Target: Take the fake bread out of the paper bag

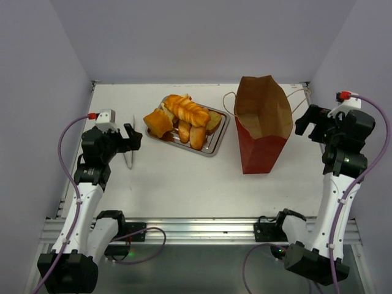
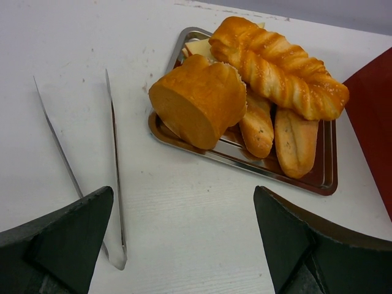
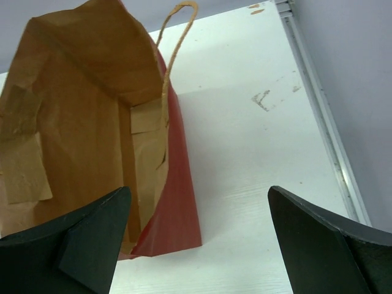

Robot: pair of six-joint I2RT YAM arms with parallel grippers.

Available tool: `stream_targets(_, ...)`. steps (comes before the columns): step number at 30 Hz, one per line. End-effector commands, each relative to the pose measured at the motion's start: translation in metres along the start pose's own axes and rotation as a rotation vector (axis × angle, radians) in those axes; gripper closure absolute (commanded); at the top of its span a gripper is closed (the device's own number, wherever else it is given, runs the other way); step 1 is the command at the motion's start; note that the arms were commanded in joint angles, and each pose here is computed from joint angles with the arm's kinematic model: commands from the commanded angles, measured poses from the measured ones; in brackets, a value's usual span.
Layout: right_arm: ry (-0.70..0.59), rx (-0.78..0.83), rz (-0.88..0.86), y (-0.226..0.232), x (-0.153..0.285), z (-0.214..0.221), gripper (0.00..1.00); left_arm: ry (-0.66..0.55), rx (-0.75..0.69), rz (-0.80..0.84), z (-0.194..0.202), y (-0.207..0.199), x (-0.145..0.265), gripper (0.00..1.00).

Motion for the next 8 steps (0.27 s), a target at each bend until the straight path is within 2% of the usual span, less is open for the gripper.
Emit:
stream_targets(1,-0.047,0.038,0.076,-0.012,0.015,0.0,0.01,-0.069,-0.038,0.058,-0.015,-0.012,0.006,0.0)
stream_targets(8,-0.131,0.092,0.097,-0.019,0.027,0.002,0.01,-0.073,-0.051,0.084,-0.015,-0.021,0.011,0.0)
Point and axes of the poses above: each gripper's point midway between its finger pads, its own x axis back along the fingers, its own y axis along the line the jaws close on, z = x × y, the point moved 1 cm from there along x, back along the fingers, and after that the axes turned 15 degrees about -x, right-handed, at the moved point
